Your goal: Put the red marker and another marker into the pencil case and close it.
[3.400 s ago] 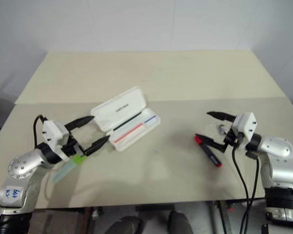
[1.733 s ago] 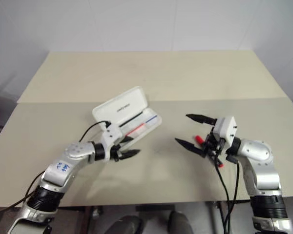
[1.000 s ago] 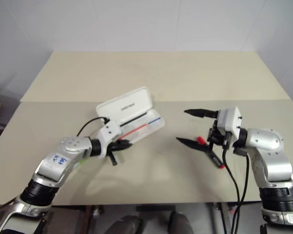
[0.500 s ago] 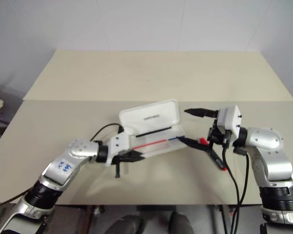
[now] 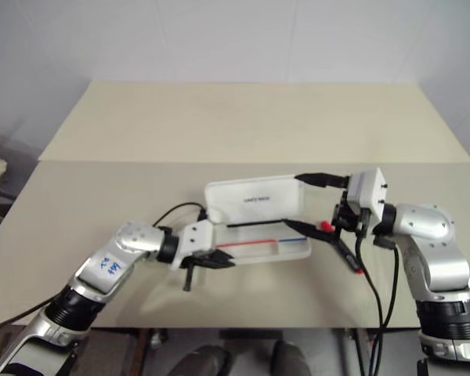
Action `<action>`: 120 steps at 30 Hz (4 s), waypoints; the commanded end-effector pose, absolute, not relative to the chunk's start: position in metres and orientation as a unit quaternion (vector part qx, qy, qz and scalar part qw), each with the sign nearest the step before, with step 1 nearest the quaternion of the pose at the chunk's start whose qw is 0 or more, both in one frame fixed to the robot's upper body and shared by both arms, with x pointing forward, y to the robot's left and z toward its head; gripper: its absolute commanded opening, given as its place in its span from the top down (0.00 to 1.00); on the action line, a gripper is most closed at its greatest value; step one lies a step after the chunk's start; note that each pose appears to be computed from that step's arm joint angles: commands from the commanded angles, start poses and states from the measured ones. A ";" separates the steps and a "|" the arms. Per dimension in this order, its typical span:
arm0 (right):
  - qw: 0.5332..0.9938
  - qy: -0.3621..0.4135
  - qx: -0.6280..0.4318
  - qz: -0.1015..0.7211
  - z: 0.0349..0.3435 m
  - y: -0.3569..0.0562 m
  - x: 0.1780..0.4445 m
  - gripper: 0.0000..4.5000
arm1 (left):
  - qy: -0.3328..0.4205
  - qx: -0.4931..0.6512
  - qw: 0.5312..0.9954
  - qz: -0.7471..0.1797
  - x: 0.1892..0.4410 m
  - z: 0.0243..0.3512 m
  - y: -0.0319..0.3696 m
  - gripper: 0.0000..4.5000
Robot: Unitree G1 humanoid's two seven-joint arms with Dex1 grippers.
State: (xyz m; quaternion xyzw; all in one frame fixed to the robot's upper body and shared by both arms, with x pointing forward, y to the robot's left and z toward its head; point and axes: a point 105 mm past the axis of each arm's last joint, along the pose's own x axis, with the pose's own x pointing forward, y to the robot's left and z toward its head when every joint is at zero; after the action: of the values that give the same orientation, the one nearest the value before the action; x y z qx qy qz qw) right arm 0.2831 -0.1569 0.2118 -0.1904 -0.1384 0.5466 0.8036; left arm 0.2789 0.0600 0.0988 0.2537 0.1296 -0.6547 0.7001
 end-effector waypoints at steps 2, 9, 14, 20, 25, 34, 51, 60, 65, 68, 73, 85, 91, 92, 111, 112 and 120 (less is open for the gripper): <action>0.806 -0.163 -0.203 0.532 0.225 -0.161 0.277 0.00 | 0.126 0.265 0.703 -0.648 0.285 0.098 0.052 0.81; 0.808 -0.164 -0.203 0.528 0.224 -0.162 0.277 0.00 | 0.114 0.255 0.710 -0.647 0.287 0.099 0.039 0.27; 0.809 -0.163 -0.201 0.528 0.221 -0.162 0.278 0.00 | 0.098 0.235 0.710 -0.656 0.283 0.106 0.036 0.06; 0.809 -0.159 -0.198 0.530 0.217 -0.162 0.281 0.00 | 0.095 0.207 0.710 -0.667 0.275 0.105 0.039 0.06; 0.810 -0.157 -0.195 0.531 0.216 -0.162 0.281 0.00 | 0.079 0.172 0.714 -0.674 0.267 0.109 0.041 0.06; 0.870 -0.115 -0.129 0.461 0.204 -0.192 0.294 0.00 | -0.044 0.128 0.738 -0.661 0.269 0.154 0.052 0.06; 0.940 0.075 -0.112 0.314 0.109 -0.266 0.268 0.00 | -0.035 0.135 0.750 -0.646 0.246 0.200 0.126 0.06; 0.943 0.093 -0.091 0.305 0.082 -0.264 0.268 0.09 | -0.015 0.164 0.774 -0.611 0.253 0.194 0.157 0.05; 0.941 0.085 -0.082 0.318 0.074 -0.250 0.272 0.47 | -0.010 0.169 0.780 -0.602 0.253 0.192 0.163 0.05; 0.941 0.080 -0.085 0.319 0.071 -0.246 0.275 0.72 | -0.012 0.169 0.783 -0.598 0.255 0.193 0.163 0.05; 0.939 0.072 -0.086 0.324 0.073 -0.244 0.280 0.85 | -0.009 0.171 0.786 -0.594 0.255 0.192 0.165 0.05; 0.917 0.006 -0.221 0.333 0.132 -0.264 0.301 0.85 | -0.004 0.169 0.793 -0.585 0.256 0.184 0.168 0.05; 0.893 -0.011 -0.224 0.391 0.156 -0.249 0.299 0.85 | -0.007 0.165 0.797 -0.581 0.258 0.183 0.170 0.05; 0.891 -0.011 -0.224 0.394 0.156 -0.248 0.299 0.85 | -0.007 0.165 0.797 -0.580 0.259 0.183 0.170 0.05; 0.755 -0.010 -0.239 0.611 0.134 -0.106 0.304 0.85 | -0.004 0.166 0.818 -0.550 0.248 0.178 0.178 0.05; 0.749 -0.011 -0.250 0.614 0.134 -0.104 0.307 0.85 | -0.004 0.166 0.819 -0.548 0.247 0.178 0.178 0.05; 0.737 -0.022 -0.314 0.598 0.135 -0.099 0.336 0.85 | -0.003 0.165 0.829 -0.535 0.243 0.177 0.180 0.05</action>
State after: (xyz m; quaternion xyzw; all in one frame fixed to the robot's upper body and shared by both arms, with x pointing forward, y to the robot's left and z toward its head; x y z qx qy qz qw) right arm 0.3335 -0.1018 0.1291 -0.2982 -0.0034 0.6011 0.7414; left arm 0.2456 0.1799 0.1659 0.1518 0.0169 -0.5388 0.8284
